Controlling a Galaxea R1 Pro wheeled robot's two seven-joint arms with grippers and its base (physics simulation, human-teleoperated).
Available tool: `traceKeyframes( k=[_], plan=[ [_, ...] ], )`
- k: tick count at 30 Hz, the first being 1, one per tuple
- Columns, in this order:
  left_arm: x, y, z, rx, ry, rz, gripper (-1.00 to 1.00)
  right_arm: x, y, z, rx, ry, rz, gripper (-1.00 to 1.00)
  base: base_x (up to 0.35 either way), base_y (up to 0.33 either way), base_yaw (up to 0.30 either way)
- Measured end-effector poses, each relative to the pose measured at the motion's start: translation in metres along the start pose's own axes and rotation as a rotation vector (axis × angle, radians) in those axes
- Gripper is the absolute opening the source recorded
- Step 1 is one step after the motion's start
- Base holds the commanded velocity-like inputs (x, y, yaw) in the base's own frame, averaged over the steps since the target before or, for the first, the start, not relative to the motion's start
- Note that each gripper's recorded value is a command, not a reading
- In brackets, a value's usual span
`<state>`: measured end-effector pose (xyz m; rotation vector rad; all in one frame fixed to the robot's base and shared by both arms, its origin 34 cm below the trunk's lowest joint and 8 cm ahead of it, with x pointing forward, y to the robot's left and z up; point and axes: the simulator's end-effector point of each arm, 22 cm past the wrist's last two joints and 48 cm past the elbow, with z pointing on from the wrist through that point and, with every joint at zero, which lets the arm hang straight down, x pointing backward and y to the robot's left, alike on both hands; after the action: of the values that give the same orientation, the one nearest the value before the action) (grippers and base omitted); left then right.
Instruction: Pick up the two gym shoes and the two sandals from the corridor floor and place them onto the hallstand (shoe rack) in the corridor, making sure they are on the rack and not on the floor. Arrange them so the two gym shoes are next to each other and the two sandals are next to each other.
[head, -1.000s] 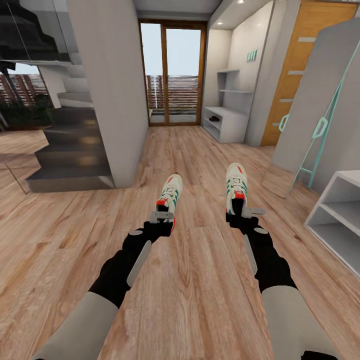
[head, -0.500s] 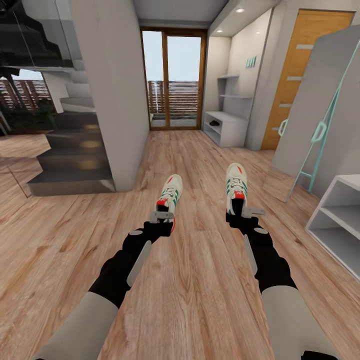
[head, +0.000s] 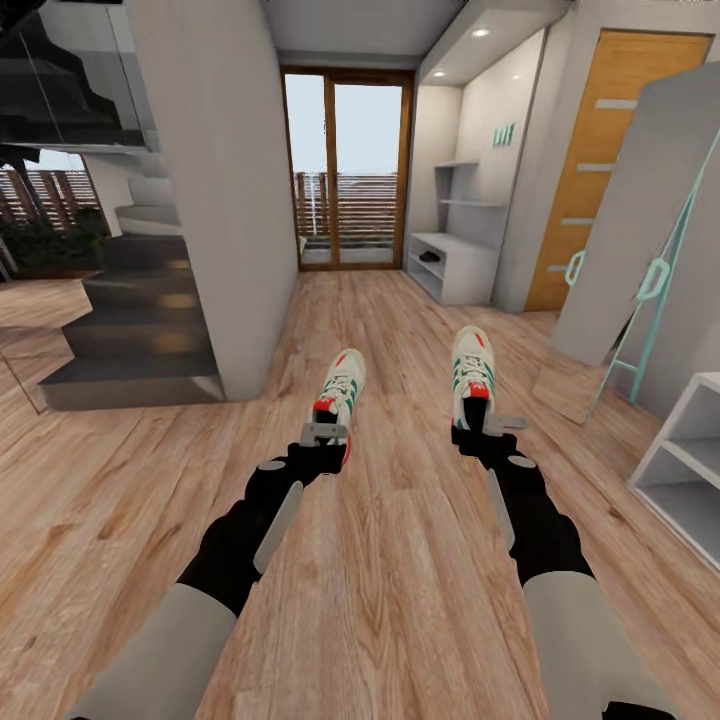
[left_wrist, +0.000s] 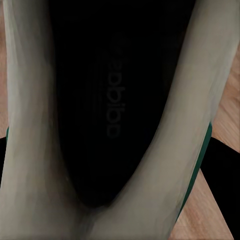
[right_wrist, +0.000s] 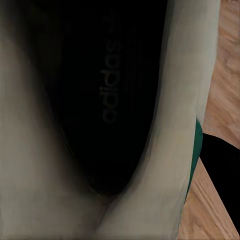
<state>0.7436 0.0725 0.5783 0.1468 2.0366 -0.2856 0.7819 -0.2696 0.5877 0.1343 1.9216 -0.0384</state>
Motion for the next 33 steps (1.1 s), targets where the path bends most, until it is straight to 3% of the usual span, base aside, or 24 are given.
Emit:
traceKeyframes(
  k=[10, 19, 33],
  plan=[
    [-0.001, 0.0, -0.003, -0.002, 0.001, 0.002, -1.0, -0.01, 0.0, -0.005, -0.001, -0.016, 0.001, -1.0, 0.343, 0.0, 0.0],
    [-0.005, -0.007, -0.007, 0.024, 0.0, -0.043, -1.0, -0.019, 0.001, -0.01, -0.003, -0.03, 0.002, -1.0, 0.343, 0.0, 0.0],
    [-0.016, -0.01, -0.015, 0.027, -0.02, -0.041, -1.0, -0.033, 0.001, -0.017, -0.005, -0.053, 0.004, -1.0, 0.344, 0.0, 0.0]
  ],
)
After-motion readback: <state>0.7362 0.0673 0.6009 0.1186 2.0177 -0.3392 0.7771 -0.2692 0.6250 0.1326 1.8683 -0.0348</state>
